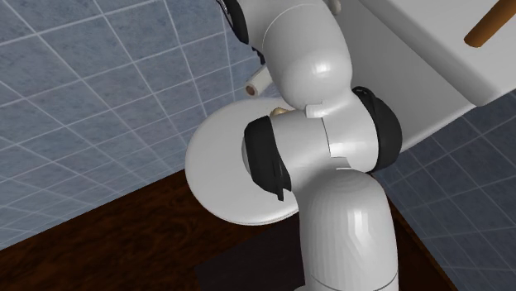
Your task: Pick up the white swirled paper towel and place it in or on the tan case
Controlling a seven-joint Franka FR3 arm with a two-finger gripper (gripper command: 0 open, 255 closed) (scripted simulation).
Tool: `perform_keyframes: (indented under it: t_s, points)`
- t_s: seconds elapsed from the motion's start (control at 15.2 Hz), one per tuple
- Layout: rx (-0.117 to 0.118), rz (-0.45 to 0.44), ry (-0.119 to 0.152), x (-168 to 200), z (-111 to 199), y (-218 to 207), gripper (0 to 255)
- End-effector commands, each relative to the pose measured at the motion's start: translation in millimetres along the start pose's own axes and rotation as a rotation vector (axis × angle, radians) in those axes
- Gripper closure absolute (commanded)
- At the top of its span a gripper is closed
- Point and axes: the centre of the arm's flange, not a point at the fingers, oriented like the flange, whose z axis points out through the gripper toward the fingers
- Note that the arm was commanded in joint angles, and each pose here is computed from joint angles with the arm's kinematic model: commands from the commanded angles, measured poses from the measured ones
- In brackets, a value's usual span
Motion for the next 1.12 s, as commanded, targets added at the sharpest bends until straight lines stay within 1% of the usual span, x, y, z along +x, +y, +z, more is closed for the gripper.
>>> perform_keyframes:
  t_s: [0.0, 0.33, 0.4, 0.86, 0.92, 0.99, 1.06]
  points:
    - [0.000, 0.000, 0.000, -1, -10, 2, 255]
    - [0.000, 0.000, 0.000, -4, -35, 8, 255]
    - [0.000, 0.000, 0.000, -4, -36, 8, 255]
    - [0.000, 0.000, 0.000, -21, -24, 98, 255]
    - [-0.001, 0.001, 0.000, -19, -25, 81, 255]
    - [-0.001, 0.001, 0.000, -19, -25, 81, 0]
    - [0.048, 0.000, 0.006, -17, -12, 87, 0]
